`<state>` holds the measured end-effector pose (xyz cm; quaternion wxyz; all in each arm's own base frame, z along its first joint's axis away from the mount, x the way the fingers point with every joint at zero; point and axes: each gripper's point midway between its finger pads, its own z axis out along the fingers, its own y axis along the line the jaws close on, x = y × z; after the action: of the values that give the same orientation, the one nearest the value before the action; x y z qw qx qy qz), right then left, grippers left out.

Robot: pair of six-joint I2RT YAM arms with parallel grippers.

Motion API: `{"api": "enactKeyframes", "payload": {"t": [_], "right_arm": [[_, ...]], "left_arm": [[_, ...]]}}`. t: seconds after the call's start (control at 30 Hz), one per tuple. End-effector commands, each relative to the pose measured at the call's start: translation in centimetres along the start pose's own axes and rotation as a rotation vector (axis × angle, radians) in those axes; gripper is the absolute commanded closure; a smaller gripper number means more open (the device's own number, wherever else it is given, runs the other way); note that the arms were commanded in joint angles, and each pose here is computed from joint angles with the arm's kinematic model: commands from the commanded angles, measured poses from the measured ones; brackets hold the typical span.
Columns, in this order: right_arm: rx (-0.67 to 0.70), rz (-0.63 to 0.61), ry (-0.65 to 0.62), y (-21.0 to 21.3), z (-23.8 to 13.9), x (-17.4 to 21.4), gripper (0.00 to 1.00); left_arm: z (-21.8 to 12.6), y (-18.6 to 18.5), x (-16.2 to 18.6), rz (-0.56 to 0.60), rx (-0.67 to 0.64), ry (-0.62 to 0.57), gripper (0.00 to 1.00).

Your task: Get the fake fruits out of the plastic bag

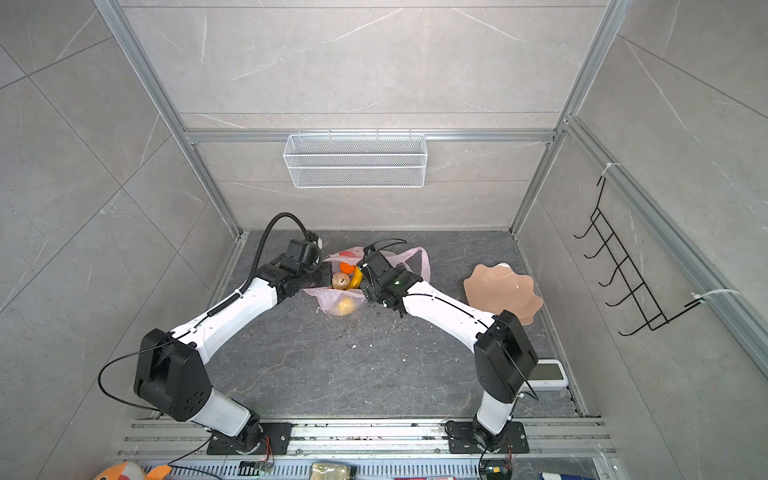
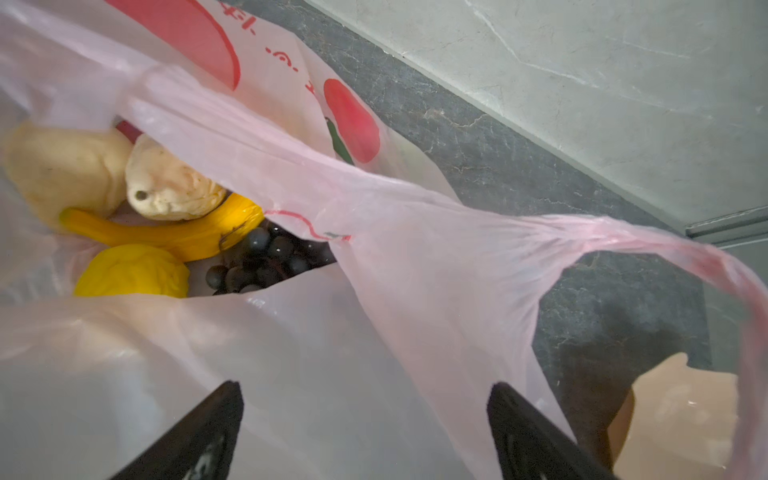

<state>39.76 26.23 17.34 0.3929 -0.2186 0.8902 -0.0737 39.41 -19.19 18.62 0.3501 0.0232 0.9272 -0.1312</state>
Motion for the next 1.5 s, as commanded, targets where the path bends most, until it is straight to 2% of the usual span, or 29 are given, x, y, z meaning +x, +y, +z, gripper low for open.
{"api": "enactKeyframes", "payload": {"t": [0.0,0.17,0.3,0.37,0.47,0.57,0.63,0.73,0.8,0.87,1.0,1.1,1.17,1.23,1.37,1.47], "right_arm": [[0.110,-0.049,0.040,-1.6,2.2,0.1,0.03],[0.166,-0.053,0.085,-2.4,5.6,0.3,0.02],[0.243,-0.067,0.106,-3.7,7.7,-0.2,0.07],[0.264,-0.076,0.104,-3.8,8.6,-0.6,0.13],[0.297,-0.076,0.101,-4.3,9.0,-1.2,0.33],[0.273,-0.008,0.047,-5.1,7.5,-2.5,0.63],[0.203,0.099,-0.008,-6.1,5.6,-3.8,0.81],[0.022,0.328,-0.088,-8.0,2.6,-5.1,0.96],[-0.109,0.482,-0.144,-9.4,0.7,-5.3,1.00],[-0.241,0.617,-0.191,-10.2,-0.9,-5.3,1.00],[-0.397,0.752,-0.218,-9.6,-2.7,-4.3,1.00],[-0.489,0.864,-0.223,-8.7,-3.0,-3.1,1.00],[-0.528,0.913,-0.223,-8.1,-3.0,-2.4,1.00],[-0.543,0.943,-0.225,-7.7,-2.8,-1.7,1.00],[-0.529,0.944,-0.220,-7.6,-2.7,-0.5,1.00],[-0.519,0.923,-0.220,-7.4,-3.1,0.1,1.00]], "left_arm": [[0.8,-0.5,0.5,0.031,0.023,0.008,1.00],[1.1,-0.7,1.0,0.033,0.043,0.015,1.00],[1.4,-0.7,1.5,0.038,0.045,0.022,1.00],[1.6,-0.4,1.8,0.038,0.036,0.025,1.00],[1.9,0.1,2.1,0.037,0.011,0.031,1.00],[2.0,0.8,1.7,0.050,-0.038,0.026,1.00],[1.8,1.2,0.9,0.071,-0.064,0.011,1.00],[1.0,2.1,-0.7,0.083,-0.099,-0.035,1.00],[0.2,3.0,-1.9,0.066,-0.107,-0.077,1.00],[-0.6,4.2,-3.2,0.048,-0.114,-0.132,1.00],[-1.2,6.2,-4.7,0.008,-0.127,-0.226,1.00],[-0.2,6.6,-4.7,-0.025,-0.108,-0.203,1.00],[0.0,5.5,-4.6,-0.018,-0.066,-0.174,1.00],[-0.2,4.3,-4.4,-0.005,-0.043,-0.164,0.90],[-1.5,1.1,-3.4,0.024,-0.005,-0.121,0.59],[-3.1,-0.4,-2.6,0.032,-0.054,-0.086,0.46]]}}
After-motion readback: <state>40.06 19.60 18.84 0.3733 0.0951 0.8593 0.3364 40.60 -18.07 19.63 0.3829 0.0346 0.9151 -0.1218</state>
